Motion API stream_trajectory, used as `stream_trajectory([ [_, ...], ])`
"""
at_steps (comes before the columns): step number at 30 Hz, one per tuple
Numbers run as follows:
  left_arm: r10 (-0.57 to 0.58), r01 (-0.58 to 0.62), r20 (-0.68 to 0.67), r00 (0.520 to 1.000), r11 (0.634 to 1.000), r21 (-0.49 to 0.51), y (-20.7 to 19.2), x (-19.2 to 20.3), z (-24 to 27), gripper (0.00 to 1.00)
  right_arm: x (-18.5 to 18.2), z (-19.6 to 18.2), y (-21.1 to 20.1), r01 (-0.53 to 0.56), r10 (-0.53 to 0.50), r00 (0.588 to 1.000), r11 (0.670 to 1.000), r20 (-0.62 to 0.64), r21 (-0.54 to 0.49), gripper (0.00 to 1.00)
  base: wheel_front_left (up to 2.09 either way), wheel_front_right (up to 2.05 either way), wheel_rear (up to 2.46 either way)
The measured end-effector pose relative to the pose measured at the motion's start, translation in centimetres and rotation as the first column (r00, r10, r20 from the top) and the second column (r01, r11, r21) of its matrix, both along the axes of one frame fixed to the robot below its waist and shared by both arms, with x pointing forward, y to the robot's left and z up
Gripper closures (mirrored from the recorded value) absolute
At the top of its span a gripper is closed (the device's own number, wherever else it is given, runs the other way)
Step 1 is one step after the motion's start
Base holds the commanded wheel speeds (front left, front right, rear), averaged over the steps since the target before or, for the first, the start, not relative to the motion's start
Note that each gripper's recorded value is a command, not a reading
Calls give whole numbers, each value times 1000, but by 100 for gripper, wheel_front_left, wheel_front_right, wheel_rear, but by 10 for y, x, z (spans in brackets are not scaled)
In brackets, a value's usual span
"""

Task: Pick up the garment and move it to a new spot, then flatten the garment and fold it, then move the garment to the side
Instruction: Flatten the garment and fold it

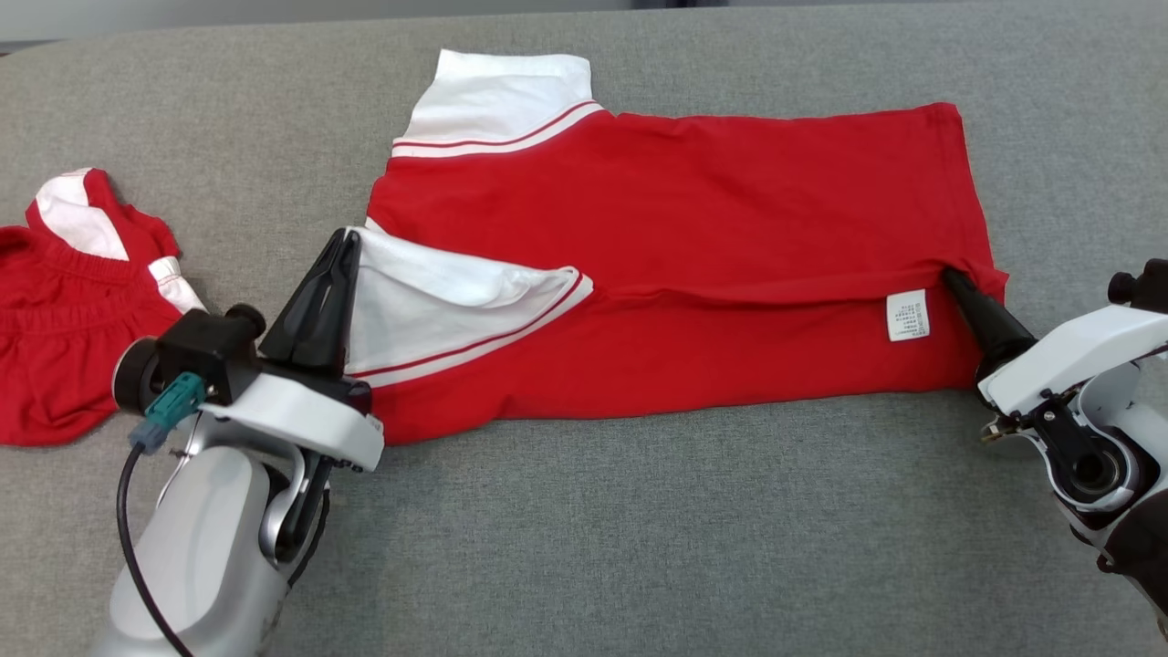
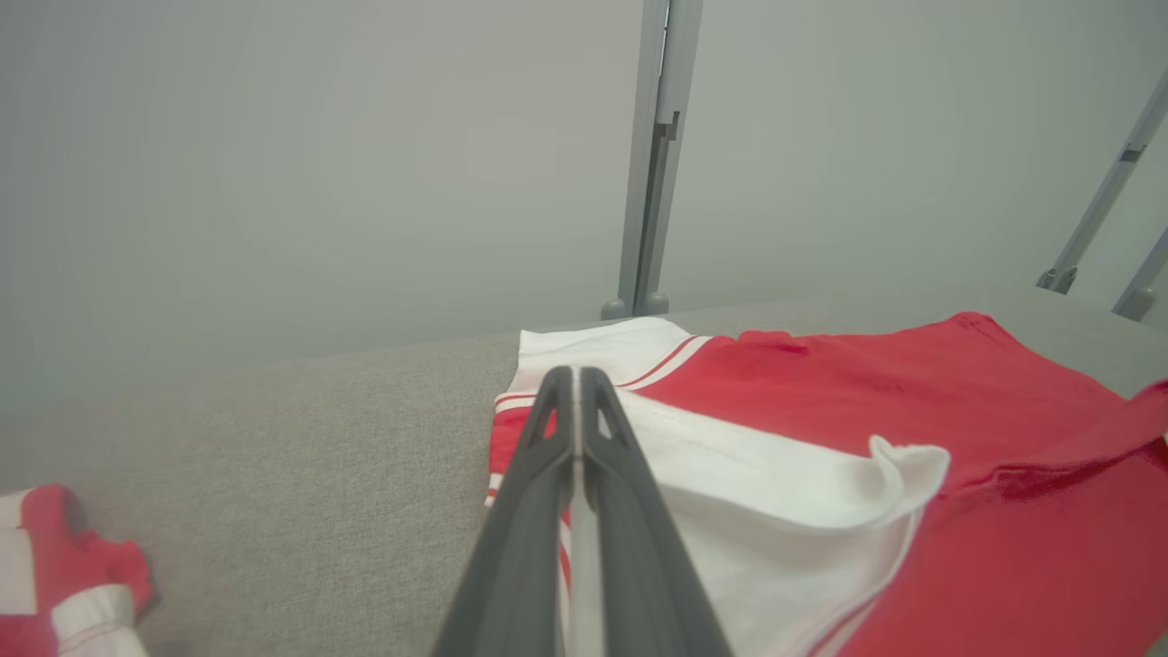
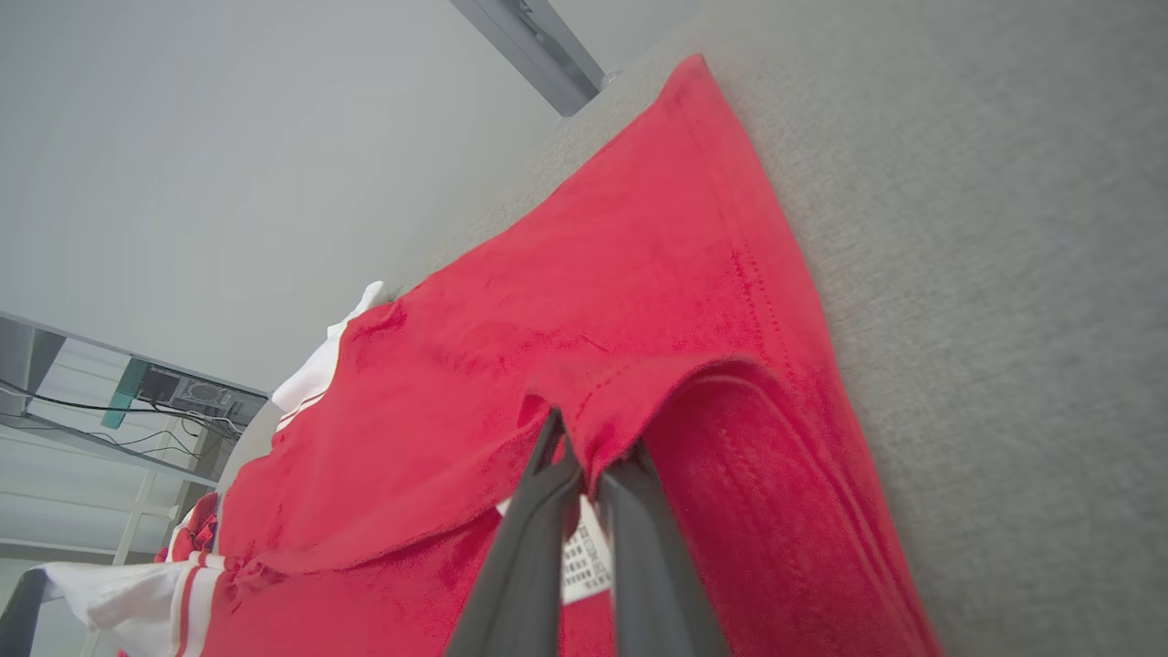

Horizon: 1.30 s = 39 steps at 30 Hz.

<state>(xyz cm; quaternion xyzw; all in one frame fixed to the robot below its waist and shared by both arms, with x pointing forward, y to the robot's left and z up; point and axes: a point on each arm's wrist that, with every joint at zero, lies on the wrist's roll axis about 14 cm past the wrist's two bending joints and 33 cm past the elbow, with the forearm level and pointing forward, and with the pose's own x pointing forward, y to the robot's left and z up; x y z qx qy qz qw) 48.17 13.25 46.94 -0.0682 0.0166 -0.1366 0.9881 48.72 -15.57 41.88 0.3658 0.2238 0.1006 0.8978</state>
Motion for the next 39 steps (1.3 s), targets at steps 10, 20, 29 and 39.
stream_trajectory([
  [10,-27,27,8,1000,999,24,-11,18,0,0,7,-11,-10,12,-10,1000,995,25,-101,0,0,0,0],
  [20,46,-47,-23,999,997,-65,-1,-14,-5,0,-29,-17,-25,-53,74,995,954,61,-296,0,0,0,0],
  [29,104,-119,-160,982,989,-89,8,-49,-38,0,-44,-22,-28,-31,56,996,937,62,-348,0,0,0,0],
  [39,141,-162,-255,957,985,-62,16,-53,-57,0,-45,-44,-20,-78,88,996,907,5,-413,55,0,0,0],
])
